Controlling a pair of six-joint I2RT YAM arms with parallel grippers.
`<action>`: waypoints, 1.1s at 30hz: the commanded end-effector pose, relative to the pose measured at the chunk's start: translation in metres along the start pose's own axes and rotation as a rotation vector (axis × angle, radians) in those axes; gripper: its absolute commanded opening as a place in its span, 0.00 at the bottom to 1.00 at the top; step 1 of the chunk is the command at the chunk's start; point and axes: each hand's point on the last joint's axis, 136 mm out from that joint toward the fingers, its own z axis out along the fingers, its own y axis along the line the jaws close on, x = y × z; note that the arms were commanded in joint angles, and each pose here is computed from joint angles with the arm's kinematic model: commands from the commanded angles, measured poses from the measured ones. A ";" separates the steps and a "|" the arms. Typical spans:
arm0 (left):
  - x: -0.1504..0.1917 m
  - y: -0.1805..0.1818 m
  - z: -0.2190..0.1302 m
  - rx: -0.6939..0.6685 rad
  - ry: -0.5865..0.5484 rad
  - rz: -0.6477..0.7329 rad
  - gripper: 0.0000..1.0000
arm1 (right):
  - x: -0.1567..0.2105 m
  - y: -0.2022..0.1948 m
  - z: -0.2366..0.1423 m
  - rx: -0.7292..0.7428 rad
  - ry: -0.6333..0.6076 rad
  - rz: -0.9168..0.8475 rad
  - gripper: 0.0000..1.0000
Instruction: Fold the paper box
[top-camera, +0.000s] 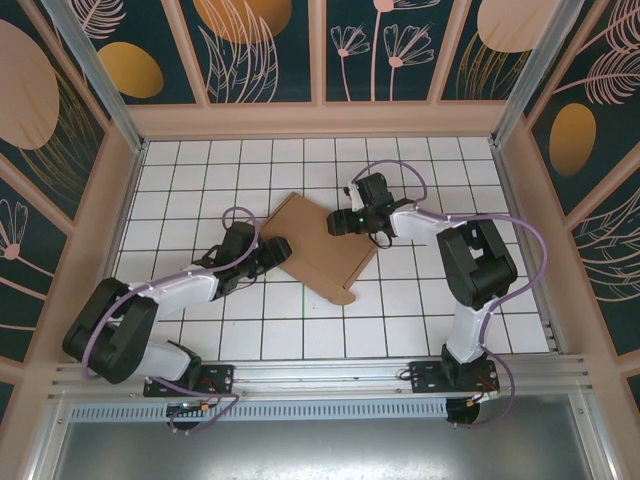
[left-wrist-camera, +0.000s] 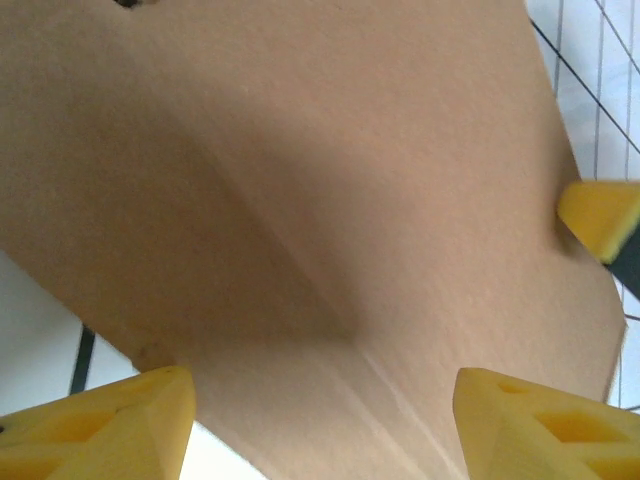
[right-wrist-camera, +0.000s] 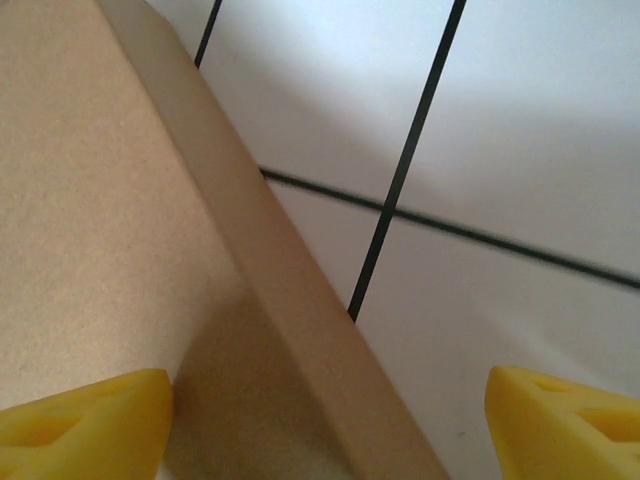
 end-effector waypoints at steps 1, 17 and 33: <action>-0.008 0.000 0.005 0.045 -0.022 -0.035 0.67 | 0.034 0.020 -0.008 -0.094 0.086 0.062 0.80; 0.005 0.011 0.024 0.057 0.040 -0.012 0.53 | 0.060 0.004 -0.011 -0.128 0.070 0.183 0.83; 0.025 0.038 0.014 0.090 0.062 -0.009 0.34 | 0.046 0.002 -0.007 -0.307 0.060 0.294 0.87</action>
